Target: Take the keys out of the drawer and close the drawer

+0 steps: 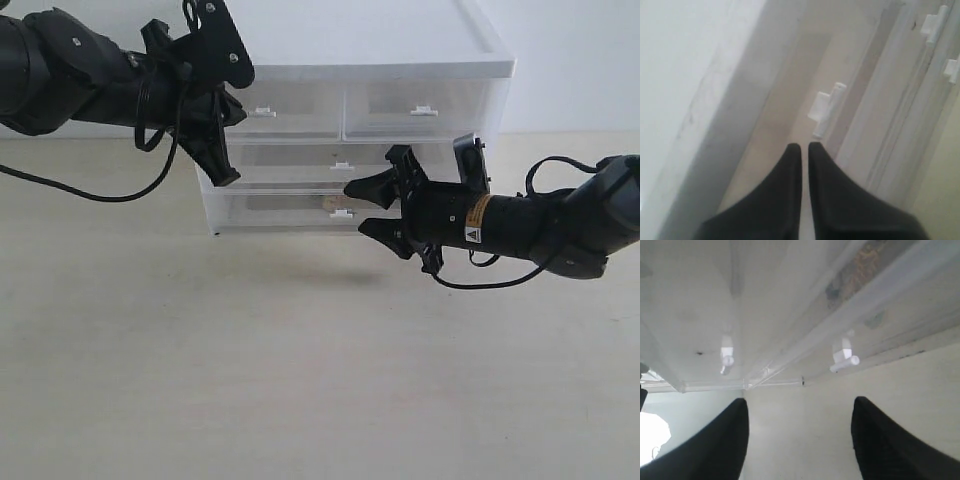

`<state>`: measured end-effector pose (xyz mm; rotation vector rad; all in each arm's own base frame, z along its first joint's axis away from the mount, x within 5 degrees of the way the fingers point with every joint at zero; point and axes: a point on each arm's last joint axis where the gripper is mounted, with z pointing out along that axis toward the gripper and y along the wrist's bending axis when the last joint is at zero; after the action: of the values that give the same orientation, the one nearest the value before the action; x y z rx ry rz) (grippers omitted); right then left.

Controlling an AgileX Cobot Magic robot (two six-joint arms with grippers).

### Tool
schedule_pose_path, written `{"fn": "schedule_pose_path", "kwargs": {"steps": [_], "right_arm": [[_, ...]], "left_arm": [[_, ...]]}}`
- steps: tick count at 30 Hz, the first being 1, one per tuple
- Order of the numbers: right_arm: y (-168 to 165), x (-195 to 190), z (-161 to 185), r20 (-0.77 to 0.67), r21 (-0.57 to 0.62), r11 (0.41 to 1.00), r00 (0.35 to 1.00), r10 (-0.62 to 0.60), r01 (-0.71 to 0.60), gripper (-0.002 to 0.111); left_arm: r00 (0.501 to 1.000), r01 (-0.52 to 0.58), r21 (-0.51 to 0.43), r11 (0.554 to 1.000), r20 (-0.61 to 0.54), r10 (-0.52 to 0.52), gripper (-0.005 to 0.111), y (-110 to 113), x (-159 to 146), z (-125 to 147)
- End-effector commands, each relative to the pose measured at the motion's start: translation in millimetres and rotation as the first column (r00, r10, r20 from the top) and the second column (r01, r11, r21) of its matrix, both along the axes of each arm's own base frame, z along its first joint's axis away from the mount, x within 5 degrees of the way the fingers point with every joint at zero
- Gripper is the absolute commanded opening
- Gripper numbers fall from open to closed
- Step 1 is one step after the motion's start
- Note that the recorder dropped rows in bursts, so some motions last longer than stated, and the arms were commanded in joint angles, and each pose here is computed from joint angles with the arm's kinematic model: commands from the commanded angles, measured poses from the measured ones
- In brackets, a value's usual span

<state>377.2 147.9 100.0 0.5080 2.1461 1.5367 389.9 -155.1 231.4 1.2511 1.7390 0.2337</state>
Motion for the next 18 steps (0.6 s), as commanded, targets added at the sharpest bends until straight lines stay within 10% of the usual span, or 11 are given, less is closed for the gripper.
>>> {"fn": "schedule_pose_path", "kwargs": {"steps": [1, 18], "right_arm": [[1.0, -0.3, -0.4, 0.001, -0.023, 1.0, 1.0, 0.018, -0.018, 0.054], [13.7, 18.7, -16.6, -0.09, 0.017, 1.0, 0.996, -0.004, 0.006, 0.054]], "left_arm": [[0.986, -0.104, -0.011, 0.995, 0.128, 0.104, 0.004, 8.2, 16.1, 11.7], [0.984, -0.112, -0.013, 0.994, 0.136, 0.113, 0.004, 8.8, 16.6, 12.4]]}}
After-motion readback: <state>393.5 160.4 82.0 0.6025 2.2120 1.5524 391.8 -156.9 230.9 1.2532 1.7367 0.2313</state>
